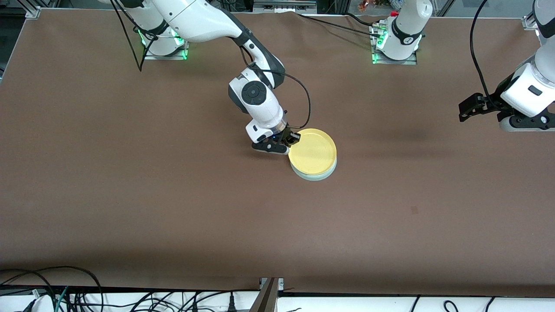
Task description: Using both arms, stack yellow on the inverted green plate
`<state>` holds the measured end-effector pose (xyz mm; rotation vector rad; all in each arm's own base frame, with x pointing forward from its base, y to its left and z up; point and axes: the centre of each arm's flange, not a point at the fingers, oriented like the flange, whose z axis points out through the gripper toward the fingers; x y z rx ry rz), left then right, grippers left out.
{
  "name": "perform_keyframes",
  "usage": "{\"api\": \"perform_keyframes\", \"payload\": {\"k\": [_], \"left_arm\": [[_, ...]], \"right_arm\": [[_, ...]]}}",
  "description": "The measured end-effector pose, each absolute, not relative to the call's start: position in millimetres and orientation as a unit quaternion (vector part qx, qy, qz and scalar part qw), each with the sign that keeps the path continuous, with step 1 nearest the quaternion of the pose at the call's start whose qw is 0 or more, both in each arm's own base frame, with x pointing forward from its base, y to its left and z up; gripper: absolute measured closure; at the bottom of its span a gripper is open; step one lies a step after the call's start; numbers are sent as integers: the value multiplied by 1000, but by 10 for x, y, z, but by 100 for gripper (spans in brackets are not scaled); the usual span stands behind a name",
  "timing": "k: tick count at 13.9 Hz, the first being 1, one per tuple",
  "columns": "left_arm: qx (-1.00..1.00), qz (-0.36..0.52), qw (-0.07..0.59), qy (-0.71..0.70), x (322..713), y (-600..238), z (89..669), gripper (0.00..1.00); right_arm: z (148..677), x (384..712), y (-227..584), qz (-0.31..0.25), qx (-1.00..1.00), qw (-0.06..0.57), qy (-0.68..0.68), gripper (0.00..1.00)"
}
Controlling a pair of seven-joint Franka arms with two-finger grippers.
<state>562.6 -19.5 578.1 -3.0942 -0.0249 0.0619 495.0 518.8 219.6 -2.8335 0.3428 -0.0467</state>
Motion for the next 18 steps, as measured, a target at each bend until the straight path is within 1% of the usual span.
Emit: {"api": "perform_keyframes", "payload": {"k": [11, 12, 13, 15, 18], "left_arm": [[-999, 20, 23, -12, 5626, -155, 5780, 0], [-999, 21, 23, -15, 5627, -118, 5781, 0], [-999, 21, 23, -16, 5628, -87, 5780, 0], [-999, 21, 23, -17, 5628, -63, 5780, 0], [-999, 21, 23, -17, 5628, -62, 5781, 0]], "right_arm": [[2109, 4938, 5245, -21, -981, 150, 125, 98], [2113, 4943, 5244, -21, -980, 151, 125, 92], [2127, 4964, 5238, -24, -980, 152, 126, 83], [2208, 5065, 5215, -33, -979, 156, 130, 60], [2470, 5328, 5134, -46, -976, 158, 141, 30]]}}
